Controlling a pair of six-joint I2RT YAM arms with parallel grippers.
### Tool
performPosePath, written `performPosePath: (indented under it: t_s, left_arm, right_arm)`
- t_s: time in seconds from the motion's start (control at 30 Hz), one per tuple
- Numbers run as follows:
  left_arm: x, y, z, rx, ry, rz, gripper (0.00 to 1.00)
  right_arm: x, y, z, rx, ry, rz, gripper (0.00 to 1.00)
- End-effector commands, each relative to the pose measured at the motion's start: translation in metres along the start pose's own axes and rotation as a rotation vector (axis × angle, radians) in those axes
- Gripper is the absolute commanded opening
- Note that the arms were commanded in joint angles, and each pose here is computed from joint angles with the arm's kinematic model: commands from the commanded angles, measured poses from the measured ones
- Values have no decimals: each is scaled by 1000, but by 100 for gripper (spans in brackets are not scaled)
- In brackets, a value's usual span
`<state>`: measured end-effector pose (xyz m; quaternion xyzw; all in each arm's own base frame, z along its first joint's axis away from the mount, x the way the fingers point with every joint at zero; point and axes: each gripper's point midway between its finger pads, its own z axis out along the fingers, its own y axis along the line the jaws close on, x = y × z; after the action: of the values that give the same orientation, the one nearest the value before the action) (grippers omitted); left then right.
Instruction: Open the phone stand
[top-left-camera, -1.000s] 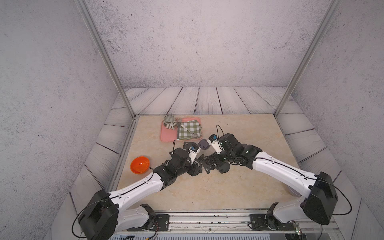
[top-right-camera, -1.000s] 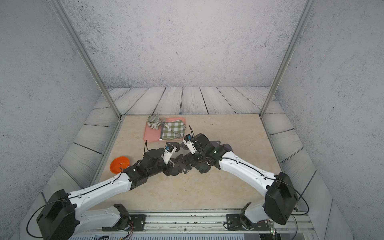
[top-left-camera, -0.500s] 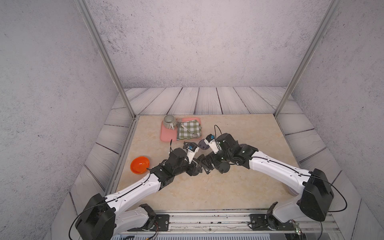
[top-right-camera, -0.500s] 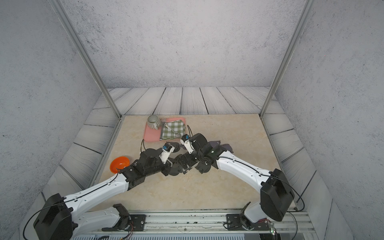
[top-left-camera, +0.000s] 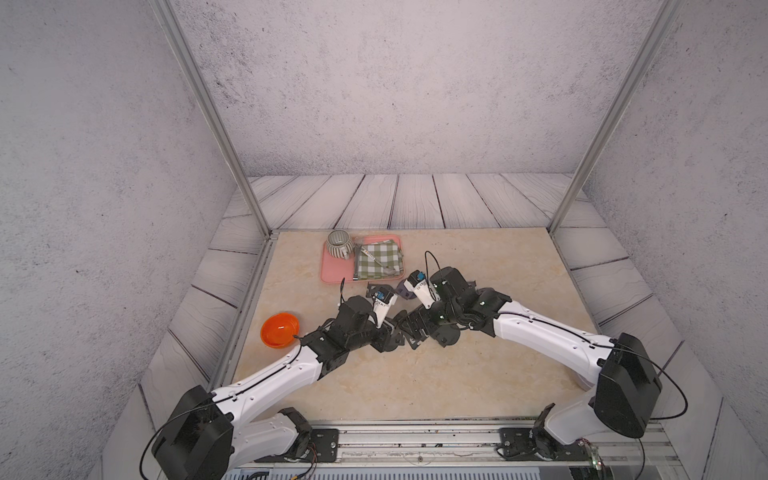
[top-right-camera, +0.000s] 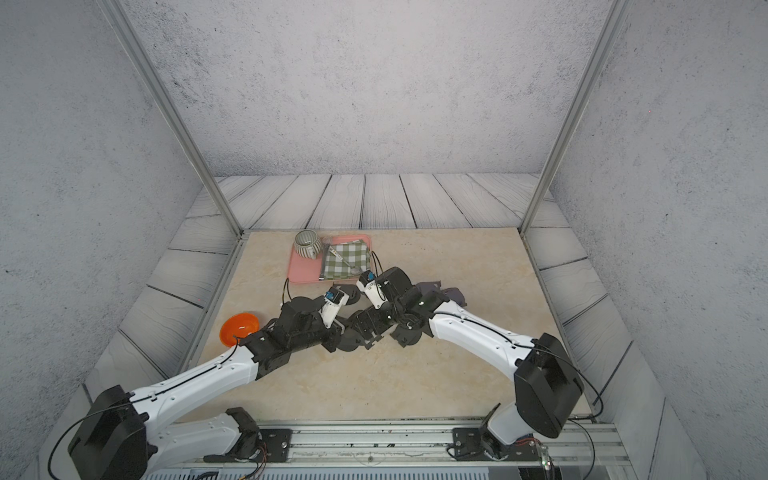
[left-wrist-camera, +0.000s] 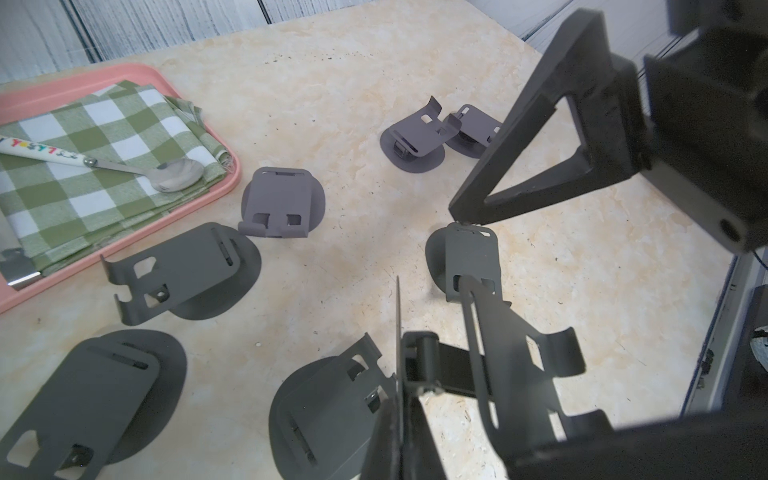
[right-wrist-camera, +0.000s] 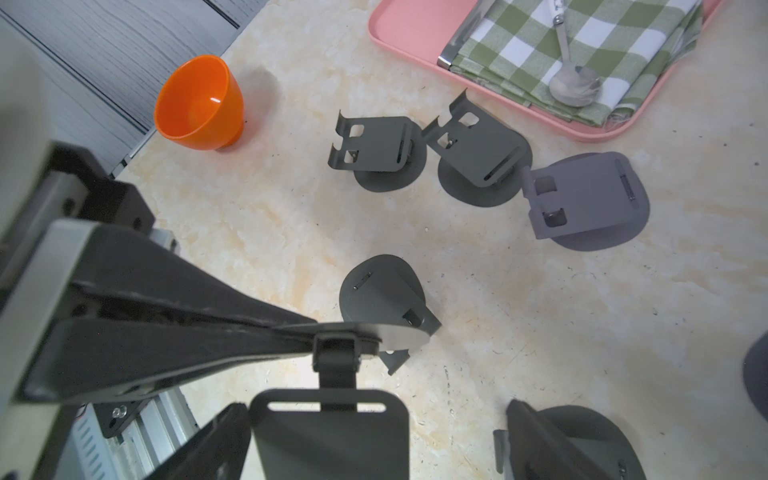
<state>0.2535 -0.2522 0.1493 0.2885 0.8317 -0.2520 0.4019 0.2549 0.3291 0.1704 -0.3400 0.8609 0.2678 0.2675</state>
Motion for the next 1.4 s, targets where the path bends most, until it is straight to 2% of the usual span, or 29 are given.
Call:
performPosePath:
  t_s: [0.0,0.13,0.23,0.43,0.67,0.73,0.97,1.1,1.37]
  left_arm:
    - [-7,0,2,14,-30,-5,0]
    - [-8,2,2,13,-30,-12,0]
    - [-8,2,1,16,-33,-15,0]
    - [-8,1,-1,23,-36,-19,0]
    - [-7,0,-1,33,-37,-25,0]
    - [-7,0,-1,32,-38,-27,0]
    - [-6,7,1,7,-32,-60,0]
    - [-5,18,4,-15,-25,-132,0]
    - [2,52,14,-48,12,-349,0]
  right_arm:
    - [-4,12,3,-38,-3,-32,99]
    - [-1,8,6,-5,9,-37,100]
    - [2,4,10,9,20,-33,97]
    - [0,3,14,13,8,-29,84]
    - [-5,1,15,24,-9,-25,75]
    - [-6,2,15,25,-13,-23,68]
    - [-10,1,6,56,-45,-26,59]
    - [-13,0,-3,105,-71,-42,57]
    - [-21,4,-20,195,-153,-88,57]
